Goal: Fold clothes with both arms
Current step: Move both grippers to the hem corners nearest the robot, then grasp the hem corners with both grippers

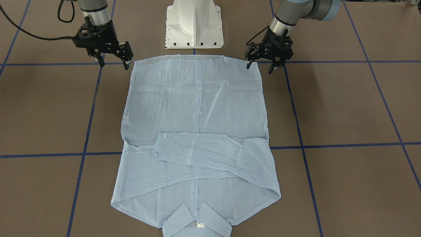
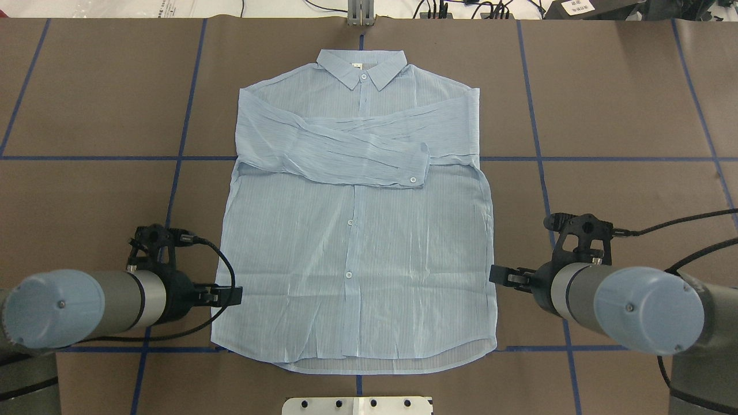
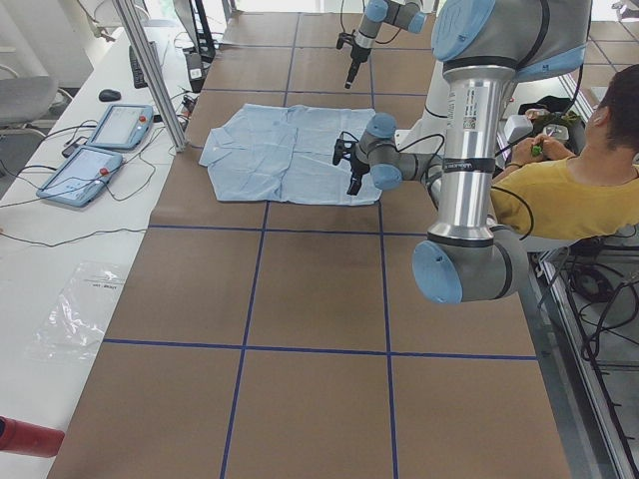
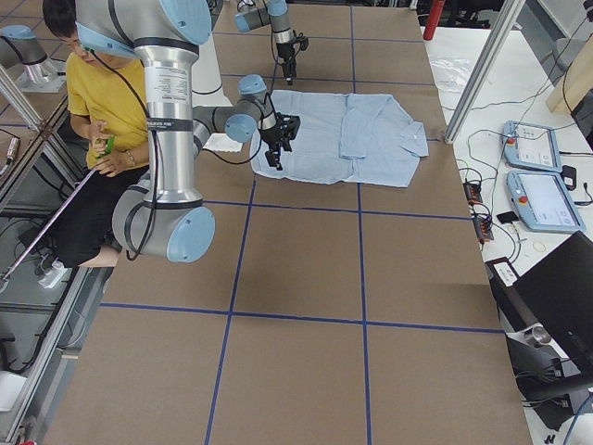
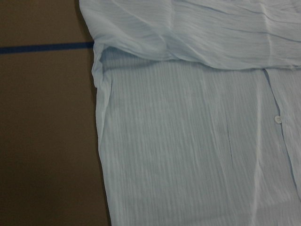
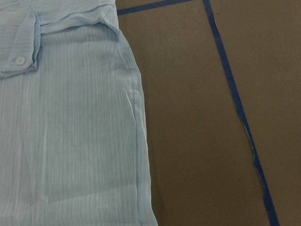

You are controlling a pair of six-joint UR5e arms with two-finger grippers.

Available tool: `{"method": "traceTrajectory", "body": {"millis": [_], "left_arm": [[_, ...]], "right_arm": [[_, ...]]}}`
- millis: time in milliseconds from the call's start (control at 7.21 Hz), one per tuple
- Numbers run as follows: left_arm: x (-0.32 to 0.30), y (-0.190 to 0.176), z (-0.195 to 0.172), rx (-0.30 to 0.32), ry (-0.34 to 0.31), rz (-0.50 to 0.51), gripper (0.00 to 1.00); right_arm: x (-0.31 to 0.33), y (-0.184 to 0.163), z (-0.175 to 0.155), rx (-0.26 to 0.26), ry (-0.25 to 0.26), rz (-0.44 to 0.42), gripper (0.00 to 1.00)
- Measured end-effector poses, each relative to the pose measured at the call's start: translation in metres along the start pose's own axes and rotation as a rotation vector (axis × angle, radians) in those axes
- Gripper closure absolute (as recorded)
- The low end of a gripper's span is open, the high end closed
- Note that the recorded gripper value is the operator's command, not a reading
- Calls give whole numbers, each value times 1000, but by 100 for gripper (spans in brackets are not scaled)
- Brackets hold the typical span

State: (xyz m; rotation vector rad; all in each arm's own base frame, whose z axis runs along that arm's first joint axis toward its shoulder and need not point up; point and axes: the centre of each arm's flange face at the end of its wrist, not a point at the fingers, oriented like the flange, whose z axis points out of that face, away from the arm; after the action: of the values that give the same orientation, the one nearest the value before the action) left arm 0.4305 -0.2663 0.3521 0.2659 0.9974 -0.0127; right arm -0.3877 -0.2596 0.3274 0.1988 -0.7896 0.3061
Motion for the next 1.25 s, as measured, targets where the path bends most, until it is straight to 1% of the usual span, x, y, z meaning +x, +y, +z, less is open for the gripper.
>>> {"method": "traceTrajectory", "body": {"millis": [139,277,555,832,971,1109,1248], "left_arm": [[-2,22,7,-9,-21,-10,45],[-4,37,13,-13,-41,-14,52],[-7,52,22,-28,-81,-13,53],[-6,58,25,-37,-93,-8,53],[-5,59,25,-41,-94,-6,55],[-4,61,26,-43,-93,-5,61],[-3,62,27,-45,-92,-3,69]], "right_arm": [[-2,15,-1,1,-5,-6,0],[-3,22,-1,3,-8,-12,0],[-4,27,-1,4,-9,-16,0],[-4,28,0,2,-9,-18,0],[-5,29,0,1,-8,-20,0],[-4,30,0,-1,-7,-21,0],[-4,31,1,-2,-7,-23,0]]}}
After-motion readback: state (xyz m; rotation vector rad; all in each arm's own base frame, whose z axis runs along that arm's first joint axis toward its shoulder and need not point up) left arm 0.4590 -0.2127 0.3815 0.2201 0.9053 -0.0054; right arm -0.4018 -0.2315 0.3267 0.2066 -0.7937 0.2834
